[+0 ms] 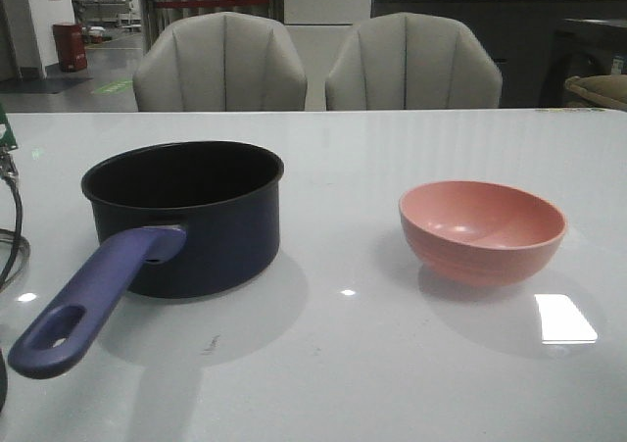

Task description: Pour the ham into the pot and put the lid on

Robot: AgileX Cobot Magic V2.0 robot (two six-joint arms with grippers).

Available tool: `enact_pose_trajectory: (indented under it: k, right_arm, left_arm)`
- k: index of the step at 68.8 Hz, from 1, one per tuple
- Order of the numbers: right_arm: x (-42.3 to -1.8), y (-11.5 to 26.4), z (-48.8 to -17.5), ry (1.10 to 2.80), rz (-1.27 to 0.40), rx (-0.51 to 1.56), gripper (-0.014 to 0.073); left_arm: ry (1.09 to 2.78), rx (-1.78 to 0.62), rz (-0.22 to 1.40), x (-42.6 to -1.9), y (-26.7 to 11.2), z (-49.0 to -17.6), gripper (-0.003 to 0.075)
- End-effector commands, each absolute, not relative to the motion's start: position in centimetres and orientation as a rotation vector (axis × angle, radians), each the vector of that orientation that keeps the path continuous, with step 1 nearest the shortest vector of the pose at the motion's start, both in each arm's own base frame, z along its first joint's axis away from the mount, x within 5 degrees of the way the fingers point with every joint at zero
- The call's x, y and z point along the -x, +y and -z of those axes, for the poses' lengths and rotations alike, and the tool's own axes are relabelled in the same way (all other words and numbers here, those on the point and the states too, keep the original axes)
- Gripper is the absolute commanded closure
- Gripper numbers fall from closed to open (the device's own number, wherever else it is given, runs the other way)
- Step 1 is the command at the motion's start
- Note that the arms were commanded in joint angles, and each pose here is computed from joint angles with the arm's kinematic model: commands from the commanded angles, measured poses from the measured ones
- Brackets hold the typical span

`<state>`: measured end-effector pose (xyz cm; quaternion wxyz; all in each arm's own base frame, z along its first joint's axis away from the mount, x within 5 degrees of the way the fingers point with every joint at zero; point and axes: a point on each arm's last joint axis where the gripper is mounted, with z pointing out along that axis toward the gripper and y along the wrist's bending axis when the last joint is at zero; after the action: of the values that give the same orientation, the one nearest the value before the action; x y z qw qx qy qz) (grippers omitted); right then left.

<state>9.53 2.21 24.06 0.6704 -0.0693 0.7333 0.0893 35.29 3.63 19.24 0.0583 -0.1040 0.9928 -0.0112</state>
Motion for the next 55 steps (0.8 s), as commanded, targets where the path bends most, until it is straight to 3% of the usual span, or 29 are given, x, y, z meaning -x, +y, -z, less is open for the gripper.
enact_pose_trajectory:
  k: [1, 32, 45, 55]
  right_arm:
    - [-9.7, 2.1, -25.8, 1.543, -0.191, 0.137, 0.0456]
    - [-9.7, 2.1, -25.8, 1.542, -0.191, 0.137, 0.0456]
    - [-9.7, 2.1, -25.8, 1.542, -0.191, 0.137, 0.0456]
    - [-9.7, 2.1, -25.8, 1.542, -0.191, 0.137, 0.0456]
  left_arm:
    - [2.89, 0.322, 0.06, -35.2, 3.3, -22.6, 0.0481]
    - [2.635, 0.195, 0.068, -34.4, 1.9, -30.6, 0.0481]
    - [2.535, -0.015, 0.114, -34.2, -2.7, -34.9, 0.0481]
    - [2.5, -0.161, 0.158, -33.8, -6.6, -36.1, 0.0481]
